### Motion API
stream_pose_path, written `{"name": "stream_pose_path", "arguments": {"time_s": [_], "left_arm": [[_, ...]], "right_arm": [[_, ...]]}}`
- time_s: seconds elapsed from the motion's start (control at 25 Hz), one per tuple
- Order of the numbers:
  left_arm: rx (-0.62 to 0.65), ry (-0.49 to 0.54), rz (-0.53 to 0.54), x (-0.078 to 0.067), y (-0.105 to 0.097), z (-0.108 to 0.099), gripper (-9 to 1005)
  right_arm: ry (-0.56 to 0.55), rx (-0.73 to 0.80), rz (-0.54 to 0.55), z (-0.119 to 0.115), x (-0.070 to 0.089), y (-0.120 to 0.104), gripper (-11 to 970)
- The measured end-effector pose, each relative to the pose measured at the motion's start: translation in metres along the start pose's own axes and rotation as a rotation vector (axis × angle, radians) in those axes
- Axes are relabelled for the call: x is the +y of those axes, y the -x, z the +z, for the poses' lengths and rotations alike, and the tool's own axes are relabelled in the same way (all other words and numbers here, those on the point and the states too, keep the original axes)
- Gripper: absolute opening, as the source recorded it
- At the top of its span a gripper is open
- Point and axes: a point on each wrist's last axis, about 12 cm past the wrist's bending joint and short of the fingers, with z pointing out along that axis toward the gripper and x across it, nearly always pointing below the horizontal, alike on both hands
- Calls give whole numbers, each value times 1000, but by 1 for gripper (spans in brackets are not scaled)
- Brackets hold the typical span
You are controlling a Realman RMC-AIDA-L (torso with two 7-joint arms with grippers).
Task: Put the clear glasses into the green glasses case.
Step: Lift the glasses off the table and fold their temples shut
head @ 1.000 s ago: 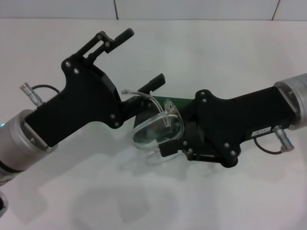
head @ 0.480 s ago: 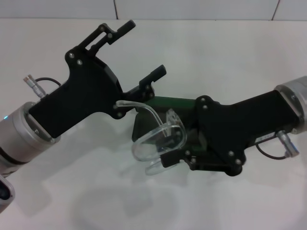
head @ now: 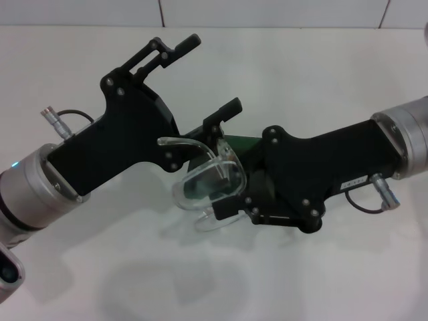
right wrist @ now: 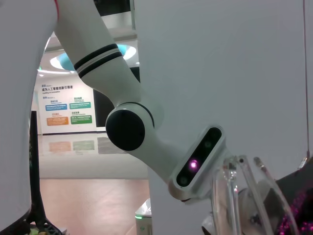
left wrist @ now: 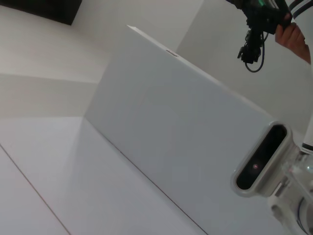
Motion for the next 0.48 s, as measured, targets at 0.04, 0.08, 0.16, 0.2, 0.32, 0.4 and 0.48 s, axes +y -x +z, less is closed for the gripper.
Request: {"name": "stream_pose_path", "arguments": {"time_s": [0.04,0.08,0.16,0.2,0.32,0.4,0.48], "left_arm": [[0,0,0,0,0,0,706],[-1,0,0,0,0,0,706],[-1,1,0,0,0,0,706],[-1,1,0,0,0,0,706],[-1,1,0,0,0,1,706],[-2,1,0,0,0,1,706],[-4,0,-1,0,0,1,706]], "right_arm": [[-2,1,0,0,-1,0,177],[-5,3,1,0,-1,0,177],[-8,5,1,0,-2,0,178],[-9,6,1,0,-2,0,179],[-14,9,1,-1,-2,0,180],[-18,11,1,-1,-3,0,181],[-21,11,2,-1,-3,-1,182]]}}
